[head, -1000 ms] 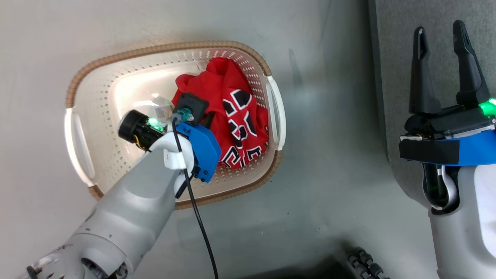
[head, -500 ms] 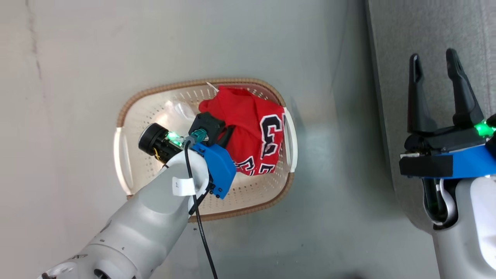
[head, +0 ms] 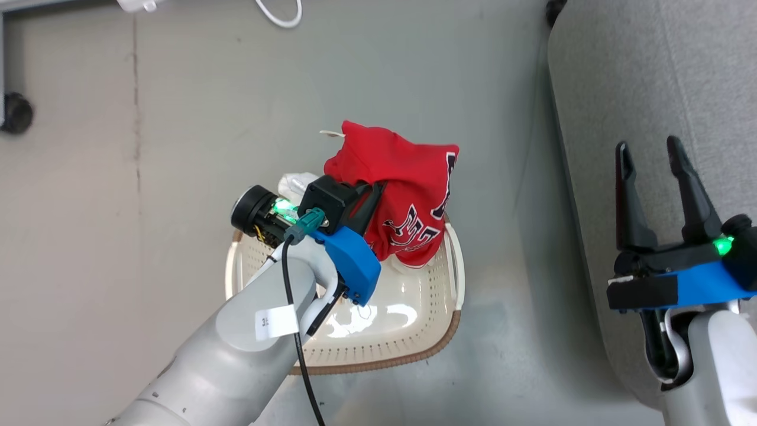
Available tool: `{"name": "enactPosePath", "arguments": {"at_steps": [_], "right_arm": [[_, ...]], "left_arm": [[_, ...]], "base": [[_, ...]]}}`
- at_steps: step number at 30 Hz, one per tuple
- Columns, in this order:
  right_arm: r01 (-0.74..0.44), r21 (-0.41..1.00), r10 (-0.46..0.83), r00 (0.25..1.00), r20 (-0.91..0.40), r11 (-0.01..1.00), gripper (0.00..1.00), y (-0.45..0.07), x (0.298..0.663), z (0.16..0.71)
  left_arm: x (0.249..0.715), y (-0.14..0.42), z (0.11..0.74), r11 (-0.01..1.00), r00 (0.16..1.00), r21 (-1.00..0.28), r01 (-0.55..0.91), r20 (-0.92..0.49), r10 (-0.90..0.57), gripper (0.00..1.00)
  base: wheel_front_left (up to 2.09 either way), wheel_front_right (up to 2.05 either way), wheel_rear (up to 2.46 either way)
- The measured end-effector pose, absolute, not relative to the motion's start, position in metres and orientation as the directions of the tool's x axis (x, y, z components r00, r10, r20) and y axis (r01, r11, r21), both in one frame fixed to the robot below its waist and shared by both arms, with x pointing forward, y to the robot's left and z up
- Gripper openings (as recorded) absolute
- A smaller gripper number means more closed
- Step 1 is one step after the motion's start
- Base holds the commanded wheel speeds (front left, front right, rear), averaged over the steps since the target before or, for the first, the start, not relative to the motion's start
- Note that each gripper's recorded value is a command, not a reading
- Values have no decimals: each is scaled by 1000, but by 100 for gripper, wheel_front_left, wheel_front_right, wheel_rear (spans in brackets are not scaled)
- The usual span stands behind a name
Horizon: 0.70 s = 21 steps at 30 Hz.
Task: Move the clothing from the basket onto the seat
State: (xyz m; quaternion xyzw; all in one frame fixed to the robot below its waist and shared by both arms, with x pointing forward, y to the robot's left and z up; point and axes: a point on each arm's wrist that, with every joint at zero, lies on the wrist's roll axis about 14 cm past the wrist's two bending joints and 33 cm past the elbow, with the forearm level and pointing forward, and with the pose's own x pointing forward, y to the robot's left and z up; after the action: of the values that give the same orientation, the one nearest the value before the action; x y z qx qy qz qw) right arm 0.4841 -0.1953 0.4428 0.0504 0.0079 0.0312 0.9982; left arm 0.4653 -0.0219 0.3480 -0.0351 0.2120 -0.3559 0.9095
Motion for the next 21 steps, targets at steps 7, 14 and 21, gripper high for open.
{"name": "enactPosePath", "arguments": {"at_steps": [7,14,21], "right_arm": [[-70,112,67,997,31,991,100,-191,469,468],[-65,126,58,996,63,990,100,-189,448,488],[-58,138,45,995,94,989,100,-190,429,504]], "left_arm": [[475,-19,411,752,721,-131,646,-219,-658,0],[481,-18,480,758,755,-49,651,-63,-653,0],[473,-25,537,742,740,25,670,60,-670,0]], "base": [[0,0,0],[0,0,0],[0,0,0]]}}
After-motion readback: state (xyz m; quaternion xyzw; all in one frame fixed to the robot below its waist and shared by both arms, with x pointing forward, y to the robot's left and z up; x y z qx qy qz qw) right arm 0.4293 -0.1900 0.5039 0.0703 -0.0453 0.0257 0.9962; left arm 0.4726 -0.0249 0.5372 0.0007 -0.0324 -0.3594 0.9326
